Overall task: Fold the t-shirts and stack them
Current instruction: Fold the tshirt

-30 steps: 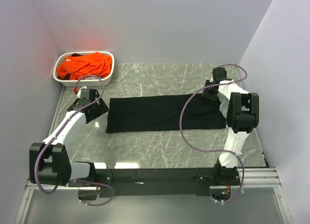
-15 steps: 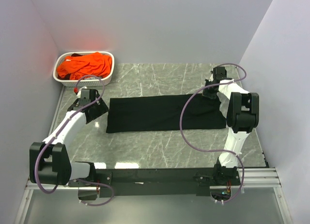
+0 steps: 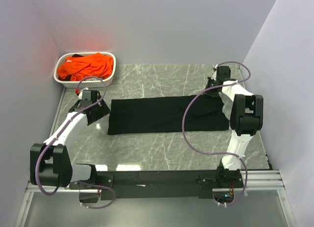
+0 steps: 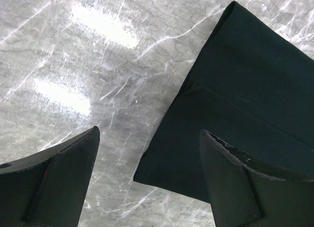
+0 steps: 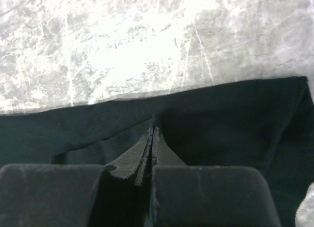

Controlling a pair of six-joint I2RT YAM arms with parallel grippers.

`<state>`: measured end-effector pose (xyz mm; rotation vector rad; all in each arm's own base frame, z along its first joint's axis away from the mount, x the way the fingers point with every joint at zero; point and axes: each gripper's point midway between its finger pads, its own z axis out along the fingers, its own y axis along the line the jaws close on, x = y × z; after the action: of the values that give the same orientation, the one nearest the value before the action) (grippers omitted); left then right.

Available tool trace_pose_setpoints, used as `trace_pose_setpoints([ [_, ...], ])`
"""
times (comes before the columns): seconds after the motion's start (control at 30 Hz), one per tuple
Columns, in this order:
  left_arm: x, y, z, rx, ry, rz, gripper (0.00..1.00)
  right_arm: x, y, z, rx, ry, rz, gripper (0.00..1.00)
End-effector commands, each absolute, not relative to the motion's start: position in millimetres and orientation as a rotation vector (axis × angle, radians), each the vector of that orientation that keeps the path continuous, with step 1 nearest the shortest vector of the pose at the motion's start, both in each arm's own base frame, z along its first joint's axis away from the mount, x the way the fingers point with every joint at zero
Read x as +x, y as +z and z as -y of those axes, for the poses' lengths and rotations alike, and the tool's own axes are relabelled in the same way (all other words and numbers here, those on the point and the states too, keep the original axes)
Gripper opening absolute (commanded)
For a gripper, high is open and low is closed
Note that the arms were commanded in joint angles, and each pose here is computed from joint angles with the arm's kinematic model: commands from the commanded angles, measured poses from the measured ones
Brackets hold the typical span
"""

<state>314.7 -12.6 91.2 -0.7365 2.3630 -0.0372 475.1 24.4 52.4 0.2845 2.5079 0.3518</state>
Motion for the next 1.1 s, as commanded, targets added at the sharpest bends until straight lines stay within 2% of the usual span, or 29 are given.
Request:
trace_pose_setpoints([
  [0.0,325.1,101.6,14.6,-0.705,-0.054,-2.328,0.88,493.2,87.6,-27.5,0.233,0.389,-2.405,0.0],
  [0.57,325.2,104.5,13.5,-0.706,-0.051,-2.317,0.88,504.6,106.1,-27.9,0.179,0.383,-2.313,0.01],
  [0.7,324.5,104.3,13.2,-0.706,-0.049,-2.317,0.88,508.1,90.6,-21.0,0.21,0.338,-2.355,0.08],
  [0.83,324.5,104.7,13.5,-0.705,-0.051,-2.316,0.88,509.2,85.8,-12.3,0.26,0.276,-2.385,0.32],
  [0.93,325.3,105.4,13.9,-0.706,-0.054,-2.315,0.88,504.5,97.1,-11.9,0.277,0.246,-2.372,0.37],
  [1.07,325.3,105.9,14.4,-0.705,-0.059,-2.314,0.88,486.3,116.6,-4.5,0.366,0.157,-2.33,0.38],
])
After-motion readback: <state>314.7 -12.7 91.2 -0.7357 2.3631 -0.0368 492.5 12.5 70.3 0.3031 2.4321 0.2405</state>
